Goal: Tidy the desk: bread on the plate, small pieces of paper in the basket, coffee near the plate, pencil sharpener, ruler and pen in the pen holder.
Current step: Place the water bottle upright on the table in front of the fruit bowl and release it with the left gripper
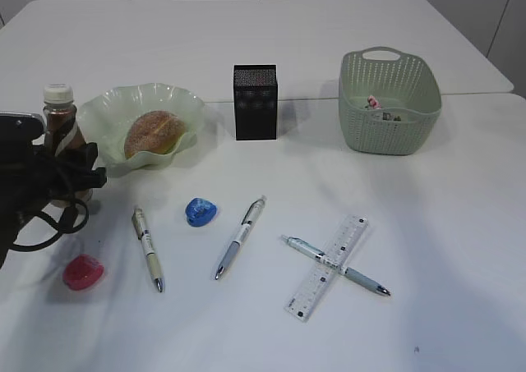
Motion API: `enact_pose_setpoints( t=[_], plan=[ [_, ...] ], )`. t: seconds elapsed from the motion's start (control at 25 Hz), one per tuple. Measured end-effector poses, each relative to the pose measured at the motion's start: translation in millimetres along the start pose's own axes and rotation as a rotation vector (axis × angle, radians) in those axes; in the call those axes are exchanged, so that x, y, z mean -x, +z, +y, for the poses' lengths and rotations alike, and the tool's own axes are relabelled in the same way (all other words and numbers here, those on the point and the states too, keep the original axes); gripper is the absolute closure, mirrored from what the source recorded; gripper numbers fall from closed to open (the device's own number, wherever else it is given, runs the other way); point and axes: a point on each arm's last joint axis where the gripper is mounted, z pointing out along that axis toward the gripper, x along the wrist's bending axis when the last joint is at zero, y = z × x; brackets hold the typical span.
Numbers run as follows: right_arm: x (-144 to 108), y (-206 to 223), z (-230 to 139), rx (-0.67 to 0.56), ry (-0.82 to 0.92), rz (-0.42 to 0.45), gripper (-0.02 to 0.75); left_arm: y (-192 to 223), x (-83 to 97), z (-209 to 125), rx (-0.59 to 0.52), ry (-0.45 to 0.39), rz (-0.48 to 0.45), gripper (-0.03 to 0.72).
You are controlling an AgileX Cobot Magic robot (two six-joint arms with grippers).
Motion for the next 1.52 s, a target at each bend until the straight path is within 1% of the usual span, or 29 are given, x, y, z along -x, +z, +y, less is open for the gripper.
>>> enact_pose_setpoints(
  t=[0.08, 0.12, 0.2, 0.28, 0.32, 0.36, 0.44, 0.48, 0.52, 0.56, 0.76, 0.96, 1.2, 1.52],
  plan=[
    [4.0, 1.8, -0.3, 0.016, -0.002, -0.037, 0.152, 0.0, 0.0, 0.0, 0.0, 0.0, 0.0, 0.303],
    [9.0, 5.6, -2.5, 0.033, 0.0, -0.078, 0.152, 0.0, 0.1, 0.2, 0.002, 0.001, -0.002, 0.303],
    [13.2, 10.2, -6.5, 0.041, 0.01, -0.108, 0.152, 0.0, 0.1, 0.5, 0.005, 0.001, -0.001, 0.302],
    [21.6, 18.9, -14.9, 0.059, 0.031, -0.172, 0.152, 0.0, 0.1, 0.4, 0.005, 0.001, -0.001, 0.302],
    [23.2, 21.1, -17.3, 0.062, 0.037, -0.184, 0.152, 0.0, 0.1, 0.4, 0.005, 0.001, -0.001, 0.302],
    [28.6, 28.4, -26.2, 0.068, 0.055, -0.224, 0.152, 0.0, 0.1, 0.4, 0.005, 0.001, -0.001, 0.302],
    [32.6, 35.3, -35.7, 0.068, 0.072, -0.255, 0.152, 0.0, 0.1, 0.4, 0.005, 0.001, -0.001, 0.301],
    [32.6, 35.3, -35.7, 0.068, 0.072, -0.255, 0.152, 0.0, 0.1, 0.4, 0.005, 0.001, -0.001, 0.301],
    [36.3, 41.3, -44.8, 0.068, 0.086, -0.288, 0.152, 0.0, 0.1, 0.4, 0.005, 0.001, -0.001, 0.3],
    [37.4, 43.8, -49.0, 0.065, 0.091, -0.297, 0.152, 0.0, 0.1, 0.4, 0.005, 0.001, -0.001, 0.3],
    [38.9, 46.3, -53.2, 0.064, 0.092, -0.312, 0.152, 0.1, 0.1, -0.1, 0.004, 0.001, -0.001, 0.297],
    [39.0, 46.2, -53.1, 0.065, 0.091, -0.314, 0.152, 1.6, -0.3, -11.2, -0.024, 0.005, 0.001, 0.297],
    [39.2, 46.2, -53.0, 0.066, 0.09, -0.316, 0.152, 2.6, -0.4, -14.3, -0.018, 0.007, 0.002, 0.296],
    [40.0, 45.8, -52.2, 0.076, 0.092, -0.324, 0.152, 2.5, -3.2, -14.1, -0.016, 0.015, 0.032, 0.296]
  ],
)
